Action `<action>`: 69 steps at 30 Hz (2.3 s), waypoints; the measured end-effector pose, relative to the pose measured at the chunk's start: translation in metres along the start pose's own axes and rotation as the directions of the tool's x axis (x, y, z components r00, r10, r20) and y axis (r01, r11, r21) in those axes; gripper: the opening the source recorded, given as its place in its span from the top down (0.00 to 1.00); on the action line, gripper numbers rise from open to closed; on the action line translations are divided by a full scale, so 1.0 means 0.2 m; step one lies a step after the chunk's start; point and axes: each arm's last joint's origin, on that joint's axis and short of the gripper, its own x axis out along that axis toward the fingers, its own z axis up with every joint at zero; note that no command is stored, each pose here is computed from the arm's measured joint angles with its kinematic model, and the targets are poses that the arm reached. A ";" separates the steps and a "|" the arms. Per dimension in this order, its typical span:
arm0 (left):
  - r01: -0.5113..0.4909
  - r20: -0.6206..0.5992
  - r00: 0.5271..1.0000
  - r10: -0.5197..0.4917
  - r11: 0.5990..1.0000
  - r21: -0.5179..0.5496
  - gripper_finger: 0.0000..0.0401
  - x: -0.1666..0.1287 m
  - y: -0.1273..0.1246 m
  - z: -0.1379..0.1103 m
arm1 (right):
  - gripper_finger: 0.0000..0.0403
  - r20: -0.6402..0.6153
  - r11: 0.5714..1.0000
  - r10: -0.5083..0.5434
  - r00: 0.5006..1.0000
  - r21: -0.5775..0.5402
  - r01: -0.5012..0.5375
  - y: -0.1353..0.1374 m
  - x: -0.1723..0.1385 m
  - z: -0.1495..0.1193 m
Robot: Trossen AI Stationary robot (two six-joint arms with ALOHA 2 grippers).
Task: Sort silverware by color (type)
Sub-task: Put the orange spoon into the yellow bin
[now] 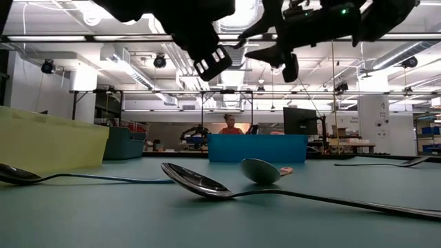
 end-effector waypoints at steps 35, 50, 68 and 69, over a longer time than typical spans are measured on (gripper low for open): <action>0.025 0.026 0.999 -0.023 0.997 -0.073 0.79 -0.03 -0.05 -0.01 | 0.97 0.032 0.993 -0.033 0.999 -0.115 0.037 0.03 0.11 -0.02; 0.163 0.176 0.975 -0.135 0.975 -0.154 0.55 -0.07 0.09 -0.01 | 0.97 0.000 0.928 -0.068 0.998 -0.366 0.064 0.07 0.00 0.11; 0.995 0.595 0.074 -0.800 0.021 -0.097 0.61 -0.06 0.46 -0.29 | 0.97 -0.359 0.793 -0.045 0.932 -0.580 -0.185 0.05 -0.09 0.03; 0.993 0.604 0.085 -0.793 0.015 -0.120 0.61 -0.05 0.45 -0.31 | 0.97 -0.359 0.785 -0.036 0.933 -0.588 -0.196 0.05 -0.07 0.00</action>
